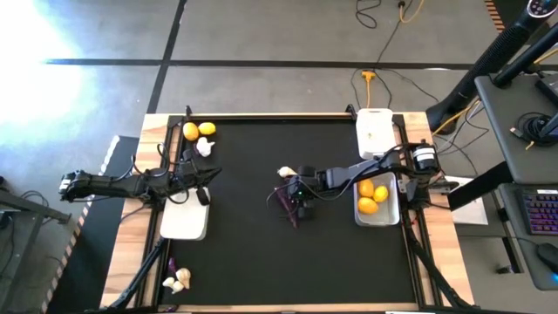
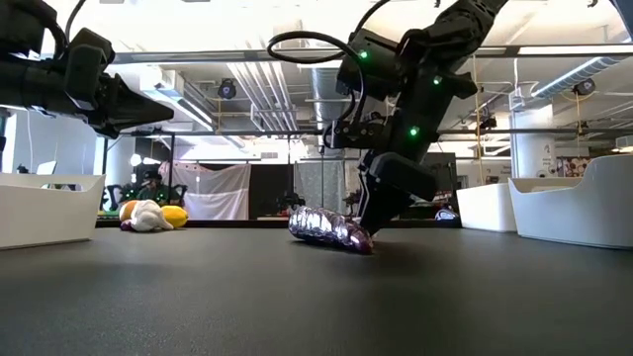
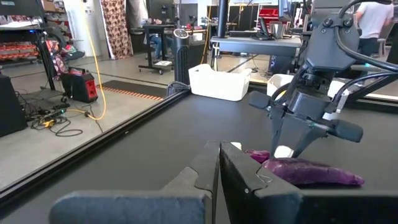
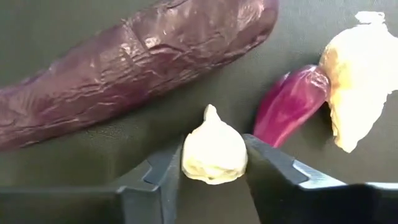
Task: Sort produce into baskets
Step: Put the garlic into the top white bin
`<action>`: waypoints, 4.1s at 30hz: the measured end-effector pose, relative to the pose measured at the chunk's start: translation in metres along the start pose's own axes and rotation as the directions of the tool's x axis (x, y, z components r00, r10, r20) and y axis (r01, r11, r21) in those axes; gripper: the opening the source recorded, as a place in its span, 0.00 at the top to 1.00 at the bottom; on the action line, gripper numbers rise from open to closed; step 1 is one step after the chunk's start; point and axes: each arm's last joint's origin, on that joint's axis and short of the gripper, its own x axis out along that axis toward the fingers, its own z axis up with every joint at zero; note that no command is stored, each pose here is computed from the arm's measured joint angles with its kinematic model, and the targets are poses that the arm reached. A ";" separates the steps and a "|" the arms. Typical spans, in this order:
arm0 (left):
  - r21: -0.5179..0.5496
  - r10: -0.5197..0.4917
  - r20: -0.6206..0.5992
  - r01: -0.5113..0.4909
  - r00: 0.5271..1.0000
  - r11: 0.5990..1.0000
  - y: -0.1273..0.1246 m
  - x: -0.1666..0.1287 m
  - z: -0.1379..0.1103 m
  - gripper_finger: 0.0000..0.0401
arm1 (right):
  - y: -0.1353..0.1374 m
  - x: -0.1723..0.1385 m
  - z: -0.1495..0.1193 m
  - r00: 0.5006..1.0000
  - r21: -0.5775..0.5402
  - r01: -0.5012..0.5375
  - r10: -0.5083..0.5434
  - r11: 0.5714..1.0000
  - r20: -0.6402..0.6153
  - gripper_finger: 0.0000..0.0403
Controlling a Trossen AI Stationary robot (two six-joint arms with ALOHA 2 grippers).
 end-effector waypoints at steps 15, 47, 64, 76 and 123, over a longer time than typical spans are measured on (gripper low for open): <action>0.002 0.001 -0.004 -0.001 1.000 1.000 0.000 0.000 0.000 1.00 | -0.094 -0.126 -0.005 0.771 -0.163 0.537 -0.560 0.828 -0.305 0.76; 0.003 0.001 -0.005 -0.001 1.000 1.000 0.000 0.000 0.000 1.00 | -0.249 -0.079 -0.174 0.694 0.512 0.507 0.023 0.694 -0.719 0.65; 0.002 0.001 -0.005 -0.001 1.000 1.000 0.000 0.000 0.000 1.00 | -0.175 -0.189 -0.119 0.908 0.590 0.238 0.039 0.771 -0.416 0.44; 0.003 0.001 -0.005 -0.001 1.000 1.000 0.000 0.000 0.000 1.00 | -0.058 -0.228 -0.117 0.892 0.400 -0.247 0.046 0.883 0.451 0.46; 0.006 0.001 -0.011 -0.001 1.000 1.000 0.000 0.001 -0.001 1.00 | -0.070 0.010 0.020 0.994 0.163 0.013 -0.031 0.987 0.108 0.46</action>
